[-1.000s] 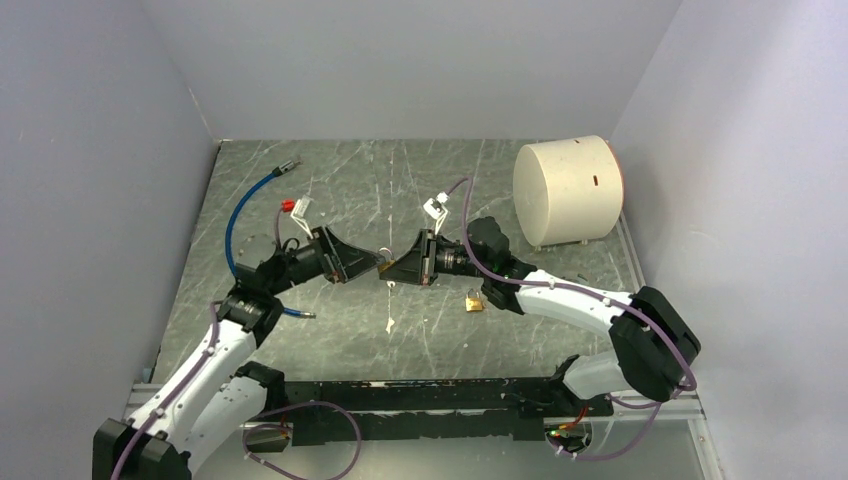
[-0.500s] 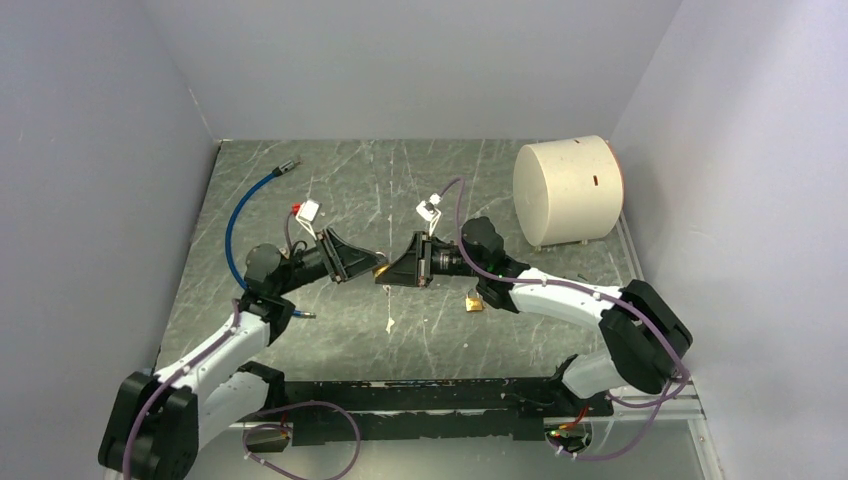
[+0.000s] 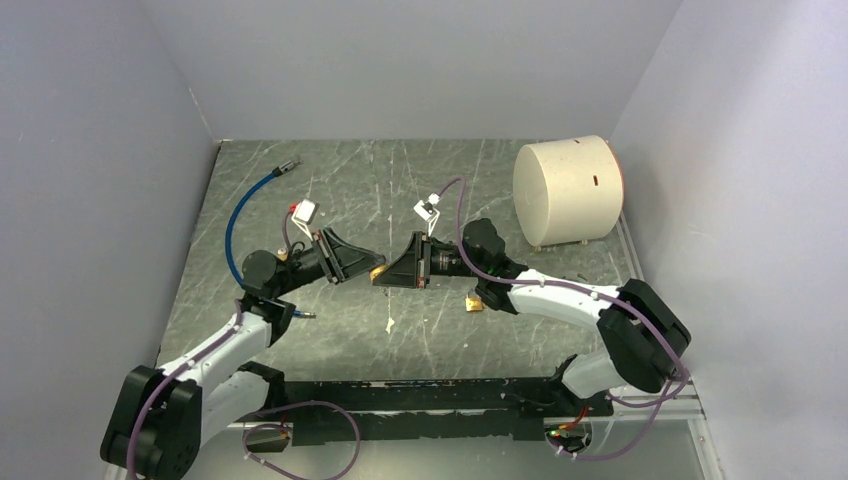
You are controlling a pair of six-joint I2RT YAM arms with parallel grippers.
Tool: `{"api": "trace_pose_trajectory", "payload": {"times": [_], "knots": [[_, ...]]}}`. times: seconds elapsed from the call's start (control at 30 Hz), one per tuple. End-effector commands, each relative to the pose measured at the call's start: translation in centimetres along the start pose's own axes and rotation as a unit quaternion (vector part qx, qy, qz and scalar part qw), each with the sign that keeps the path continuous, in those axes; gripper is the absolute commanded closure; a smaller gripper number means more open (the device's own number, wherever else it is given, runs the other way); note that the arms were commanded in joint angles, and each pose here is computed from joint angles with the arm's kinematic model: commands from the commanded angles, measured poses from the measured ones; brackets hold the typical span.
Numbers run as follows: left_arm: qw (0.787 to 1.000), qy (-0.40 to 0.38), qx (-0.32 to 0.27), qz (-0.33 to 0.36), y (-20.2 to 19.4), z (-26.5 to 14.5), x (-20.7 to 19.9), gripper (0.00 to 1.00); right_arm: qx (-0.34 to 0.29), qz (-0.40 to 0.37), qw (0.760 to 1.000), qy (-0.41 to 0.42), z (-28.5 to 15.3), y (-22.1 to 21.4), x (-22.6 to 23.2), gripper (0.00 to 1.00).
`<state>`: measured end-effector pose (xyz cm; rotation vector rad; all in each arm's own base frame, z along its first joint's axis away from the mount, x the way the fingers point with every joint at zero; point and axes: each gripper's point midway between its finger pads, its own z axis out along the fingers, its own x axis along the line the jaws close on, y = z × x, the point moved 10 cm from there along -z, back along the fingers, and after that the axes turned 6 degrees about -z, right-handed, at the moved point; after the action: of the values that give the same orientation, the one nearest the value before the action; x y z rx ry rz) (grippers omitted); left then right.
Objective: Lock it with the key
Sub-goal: Lock the lock.
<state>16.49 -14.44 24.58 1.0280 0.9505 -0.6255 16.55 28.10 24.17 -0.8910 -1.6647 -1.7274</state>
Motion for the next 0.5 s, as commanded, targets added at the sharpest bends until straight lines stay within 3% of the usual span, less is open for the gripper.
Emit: {"api": "trace_pose_trajectory", "payload": {"times": [0.0,0.07,0.2,0.4,0.43,0.47], "knots": [[0.998,-0.041,0.018,0.047,-0.1,-0.3,-2.1,0.72,-0.025,-0.018,0.999,0.018,0.1,0.7,0.4,1.0],[0.998,-0.036,0.018,0.046,-0.1,-0.4,-2.2,0.75,-0.025,-0.016,0.999,0.019,0.1,0.6,0.3,1.0],[0.998,-0.026,0.031,0.054,0.0,-0.4,-2.5,0.97,-0.022,-0.011,1.0,0.019,0.1,0.6,0.3,1.0],[0.997,-0.025,0.032,0.068,-0.2,-0.7,-3.2,0.97,-0.016,-0.012,1.0,0.015,0.0,0.3,0.1,1.0],[0.996,-0.027,0.032,0.073,-0.1,-0.7,-3.3,0.98,-0.008,-0.015,1.0,0.009,-0.1,0.3,0.0,0.97],[0.996,-0.028,0.034,0.076,-0.1,-0.7,-3.5,0.97,0.0,-0.018,1.0,-0.003,-0.2,0.4,-0.1,0.87]]}}
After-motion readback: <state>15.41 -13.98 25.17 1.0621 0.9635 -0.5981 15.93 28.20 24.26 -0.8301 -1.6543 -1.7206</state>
